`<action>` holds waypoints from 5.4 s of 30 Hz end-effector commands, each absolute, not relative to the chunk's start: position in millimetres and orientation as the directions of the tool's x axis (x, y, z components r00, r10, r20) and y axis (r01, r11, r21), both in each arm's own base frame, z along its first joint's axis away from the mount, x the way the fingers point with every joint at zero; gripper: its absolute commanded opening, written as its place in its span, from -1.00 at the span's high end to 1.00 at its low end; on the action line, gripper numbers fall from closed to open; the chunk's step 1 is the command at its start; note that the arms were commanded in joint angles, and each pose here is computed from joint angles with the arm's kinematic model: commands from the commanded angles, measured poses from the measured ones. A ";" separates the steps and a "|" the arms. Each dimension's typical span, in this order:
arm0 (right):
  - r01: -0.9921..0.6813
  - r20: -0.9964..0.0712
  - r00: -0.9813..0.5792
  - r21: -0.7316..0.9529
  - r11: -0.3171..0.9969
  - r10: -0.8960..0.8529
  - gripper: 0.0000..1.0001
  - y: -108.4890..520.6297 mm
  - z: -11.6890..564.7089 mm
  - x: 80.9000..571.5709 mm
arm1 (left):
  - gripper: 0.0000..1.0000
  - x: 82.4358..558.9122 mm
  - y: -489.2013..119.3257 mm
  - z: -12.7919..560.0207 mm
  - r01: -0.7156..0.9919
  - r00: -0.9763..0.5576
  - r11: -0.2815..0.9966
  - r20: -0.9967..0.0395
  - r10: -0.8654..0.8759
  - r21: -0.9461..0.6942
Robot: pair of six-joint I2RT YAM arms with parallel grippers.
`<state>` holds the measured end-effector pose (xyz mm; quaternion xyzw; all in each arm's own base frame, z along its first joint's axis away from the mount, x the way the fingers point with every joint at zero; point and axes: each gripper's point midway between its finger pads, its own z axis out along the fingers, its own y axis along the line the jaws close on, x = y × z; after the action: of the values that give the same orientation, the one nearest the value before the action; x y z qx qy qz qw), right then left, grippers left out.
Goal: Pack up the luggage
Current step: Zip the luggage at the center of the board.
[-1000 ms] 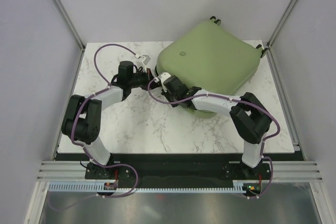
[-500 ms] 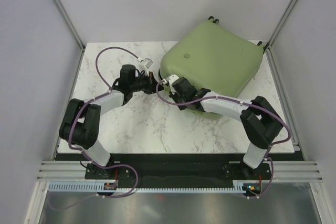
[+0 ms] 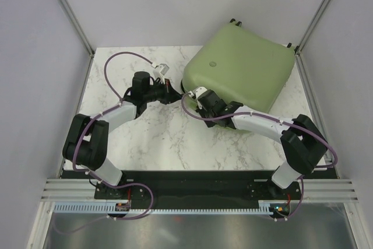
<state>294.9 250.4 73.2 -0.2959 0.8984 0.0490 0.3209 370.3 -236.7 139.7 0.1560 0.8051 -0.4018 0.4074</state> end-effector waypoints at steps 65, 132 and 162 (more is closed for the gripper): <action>-0.046 -0.330 -0.938 -0.180 0.983 -0.105 1.00 91.5 73.7 177.5 | 0.95 488.6 -126.9 121.3 0.123 -0.436 0.946 -0.873 -0.220 -0.300; -0.382 -0.817 -0.552 0.424 0.821 0.165 -0.41 271.2 326.2 402.4 | 0.95 197.0 -333.0 130.5 0.884 -0.432 0.348 -0.831 0.350 -0.312; -0.214 -0.585 -0.800 0.072 0.974 -0.133 -0.38 245.3 158.3 391.4 | 0.95 275.7 -258.8 117.6 0.561 -0.578 0.786 -0.802 0.148 -0.259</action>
<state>422.7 298.3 219.6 -0.1011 0.8941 0.1708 0.4015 237.6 -310.0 125.9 0.3055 0.8041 -0.3459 0.3747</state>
